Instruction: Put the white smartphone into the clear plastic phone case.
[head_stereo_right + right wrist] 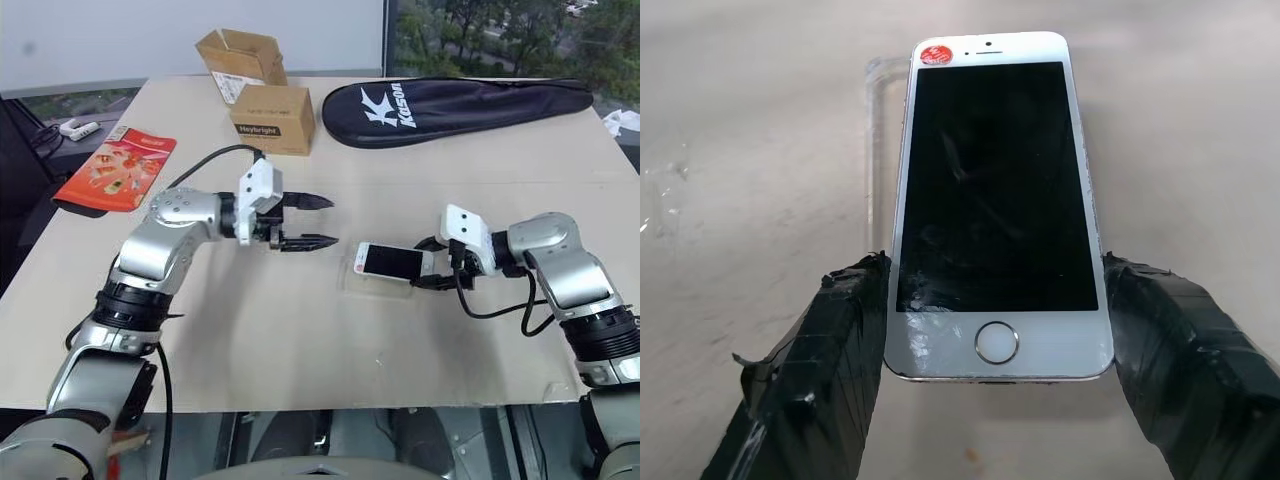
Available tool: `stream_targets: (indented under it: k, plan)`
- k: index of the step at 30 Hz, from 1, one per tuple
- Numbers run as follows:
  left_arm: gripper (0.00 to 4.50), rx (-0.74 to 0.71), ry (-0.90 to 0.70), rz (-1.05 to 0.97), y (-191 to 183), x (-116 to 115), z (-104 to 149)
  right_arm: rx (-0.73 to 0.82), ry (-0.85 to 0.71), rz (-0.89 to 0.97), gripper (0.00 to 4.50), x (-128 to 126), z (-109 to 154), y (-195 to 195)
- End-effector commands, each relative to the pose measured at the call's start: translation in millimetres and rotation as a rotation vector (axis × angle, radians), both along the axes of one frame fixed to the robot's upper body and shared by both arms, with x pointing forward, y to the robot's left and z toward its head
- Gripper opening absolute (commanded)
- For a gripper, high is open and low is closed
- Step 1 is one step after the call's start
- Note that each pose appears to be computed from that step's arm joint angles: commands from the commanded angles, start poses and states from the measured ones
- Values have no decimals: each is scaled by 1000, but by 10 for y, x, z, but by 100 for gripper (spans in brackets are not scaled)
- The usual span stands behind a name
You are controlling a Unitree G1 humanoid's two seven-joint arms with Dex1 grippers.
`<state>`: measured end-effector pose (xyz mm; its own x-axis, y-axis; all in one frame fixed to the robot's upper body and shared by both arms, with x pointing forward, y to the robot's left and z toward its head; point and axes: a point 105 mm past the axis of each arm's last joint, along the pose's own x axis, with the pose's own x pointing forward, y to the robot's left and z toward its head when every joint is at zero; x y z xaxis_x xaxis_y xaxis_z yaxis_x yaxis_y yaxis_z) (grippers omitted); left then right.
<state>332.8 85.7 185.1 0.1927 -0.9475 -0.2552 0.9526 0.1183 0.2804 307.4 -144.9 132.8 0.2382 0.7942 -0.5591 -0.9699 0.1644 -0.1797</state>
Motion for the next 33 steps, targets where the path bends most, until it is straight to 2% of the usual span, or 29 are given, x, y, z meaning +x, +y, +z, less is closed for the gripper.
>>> stream_targets:
  k: [1,4,6,25,33]
  plan:
    - [217,6,-15,-78,-110,5,22,1,-47,33,286,-14,110,37]
    - [55,20,10,-122,-171,9,-47,1,-46,40,286,-10,98,56]
    - [3,45,22,-147,-206,9,-110,-6,-47,50,286,-1,88,72]
    - [3,260,134,-158,-311,-84,-580,-80,-48,109,286,27,-5,99]
    - [3,360,120,-128,-353,-63,-757,-90,-33,111,286,-6,-26,99]
